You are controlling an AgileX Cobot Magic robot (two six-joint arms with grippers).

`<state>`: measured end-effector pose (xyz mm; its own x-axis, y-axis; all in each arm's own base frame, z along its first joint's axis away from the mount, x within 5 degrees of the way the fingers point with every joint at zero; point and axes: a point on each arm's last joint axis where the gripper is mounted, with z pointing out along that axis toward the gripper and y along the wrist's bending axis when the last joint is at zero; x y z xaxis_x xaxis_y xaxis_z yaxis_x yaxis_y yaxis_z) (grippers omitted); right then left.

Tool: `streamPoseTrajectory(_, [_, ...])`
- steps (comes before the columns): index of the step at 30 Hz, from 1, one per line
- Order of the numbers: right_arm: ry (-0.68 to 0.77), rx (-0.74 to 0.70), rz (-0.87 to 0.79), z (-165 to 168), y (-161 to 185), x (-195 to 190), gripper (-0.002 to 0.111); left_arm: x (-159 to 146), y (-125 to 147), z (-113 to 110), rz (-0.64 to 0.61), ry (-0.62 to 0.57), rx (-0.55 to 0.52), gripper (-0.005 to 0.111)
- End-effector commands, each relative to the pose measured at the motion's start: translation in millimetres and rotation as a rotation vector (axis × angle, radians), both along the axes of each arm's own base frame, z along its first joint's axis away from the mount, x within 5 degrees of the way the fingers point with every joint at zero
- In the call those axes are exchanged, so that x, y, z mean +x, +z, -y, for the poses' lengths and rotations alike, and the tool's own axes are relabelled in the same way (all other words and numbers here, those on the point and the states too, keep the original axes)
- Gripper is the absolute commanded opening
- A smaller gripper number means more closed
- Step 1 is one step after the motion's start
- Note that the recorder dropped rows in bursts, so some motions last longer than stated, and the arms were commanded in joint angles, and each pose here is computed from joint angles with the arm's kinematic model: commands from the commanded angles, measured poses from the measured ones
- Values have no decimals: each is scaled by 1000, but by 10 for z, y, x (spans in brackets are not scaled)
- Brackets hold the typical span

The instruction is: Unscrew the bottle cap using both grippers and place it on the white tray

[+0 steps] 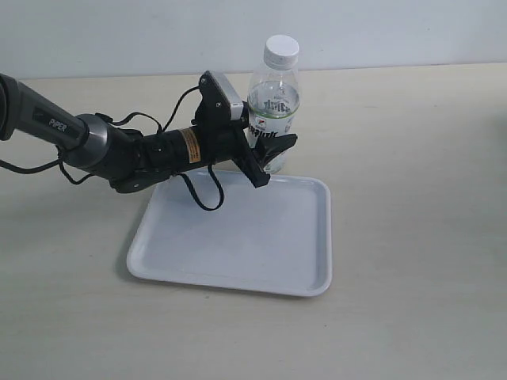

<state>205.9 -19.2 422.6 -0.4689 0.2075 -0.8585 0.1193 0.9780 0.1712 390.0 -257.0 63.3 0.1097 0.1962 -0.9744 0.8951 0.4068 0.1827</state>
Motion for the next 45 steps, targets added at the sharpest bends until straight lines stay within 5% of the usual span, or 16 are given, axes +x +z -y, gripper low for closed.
streamPoseTrajectory(1, [357, 91, -278, -184, -96, 699, 8, -2, -41, -13, -18, 4, 41, 0])
streamPoseTrajectory(8, [567, 43, -518, -625, -614, 1512, 14, -2, -41, -13, -18, 4, 41, 0])
streamPoseTrajectory(18, [706, -85, -588, -1487, -867, 1857, 64, -14, -47, -8, -13, -11, 49, 0])
streamPoseTrajectory(35, [705, -233, -599, -1640, -1069, 2107, 63, -18, -48, -7, -12, -16, 52, 0])
streamPoseTrajectory(45, [703, -240, -599, -1635, -1070, 2109, 50, -18, -48, -7, -12, -16, 52, 0])
